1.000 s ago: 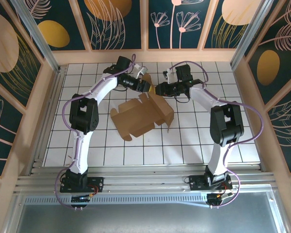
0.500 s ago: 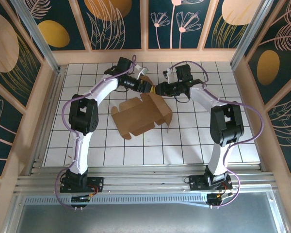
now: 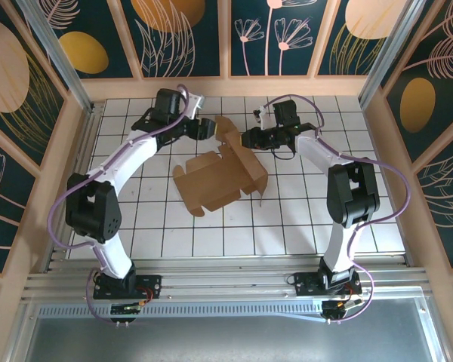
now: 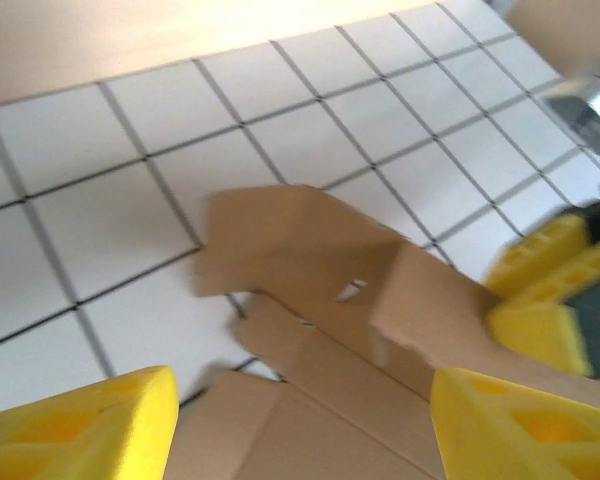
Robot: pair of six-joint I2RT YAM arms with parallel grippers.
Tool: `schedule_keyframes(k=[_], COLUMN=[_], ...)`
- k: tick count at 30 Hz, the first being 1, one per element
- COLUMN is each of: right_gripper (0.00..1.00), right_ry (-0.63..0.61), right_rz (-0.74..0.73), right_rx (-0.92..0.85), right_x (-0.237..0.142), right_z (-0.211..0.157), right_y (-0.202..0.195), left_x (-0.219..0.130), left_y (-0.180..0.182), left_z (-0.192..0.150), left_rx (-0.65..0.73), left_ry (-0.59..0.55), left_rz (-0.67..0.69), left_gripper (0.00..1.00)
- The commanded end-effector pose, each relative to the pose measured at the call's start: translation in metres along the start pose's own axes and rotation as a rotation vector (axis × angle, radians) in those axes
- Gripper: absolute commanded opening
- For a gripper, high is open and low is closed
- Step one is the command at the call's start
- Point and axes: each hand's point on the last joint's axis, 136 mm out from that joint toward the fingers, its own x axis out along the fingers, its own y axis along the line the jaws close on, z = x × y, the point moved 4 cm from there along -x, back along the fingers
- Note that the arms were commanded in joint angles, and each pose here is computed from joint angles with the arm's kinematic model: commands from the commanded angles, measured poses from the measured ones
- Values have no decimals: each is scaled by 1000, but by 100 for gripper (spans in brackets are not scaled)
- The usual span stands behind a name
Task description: Fold the paper box
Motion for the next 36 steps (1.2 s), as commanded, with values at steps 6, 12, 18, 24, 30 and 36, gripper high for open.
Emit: schedule_keyframes(k=[6,12,18,24,30,36], right_gripper=[32,32,35,45,43,37], right_ry=[3,3,15,15,23,34], right_rz=[-9,4,1,9,0,-11], right_rx=[-9,-9,-4,-15,-14,-5], right_x=[2,0,3,1,3,5], right_z=[6,7,6,11,14,12], right_y=[0,3,0,4,2,-2], left_x=[84,111,129,147,159,168], left_y=[34,34,36,30,25,22], left_z=[-80,-80,-76,-85,-100,-120], left_rx=[-57,-26,44,51,46,19], left_ry=[235,206,199,238,279,344], left_rz=[-116,-189,-168,-253,-277,-301], left_gripper=[63,59,56,57,56,55])
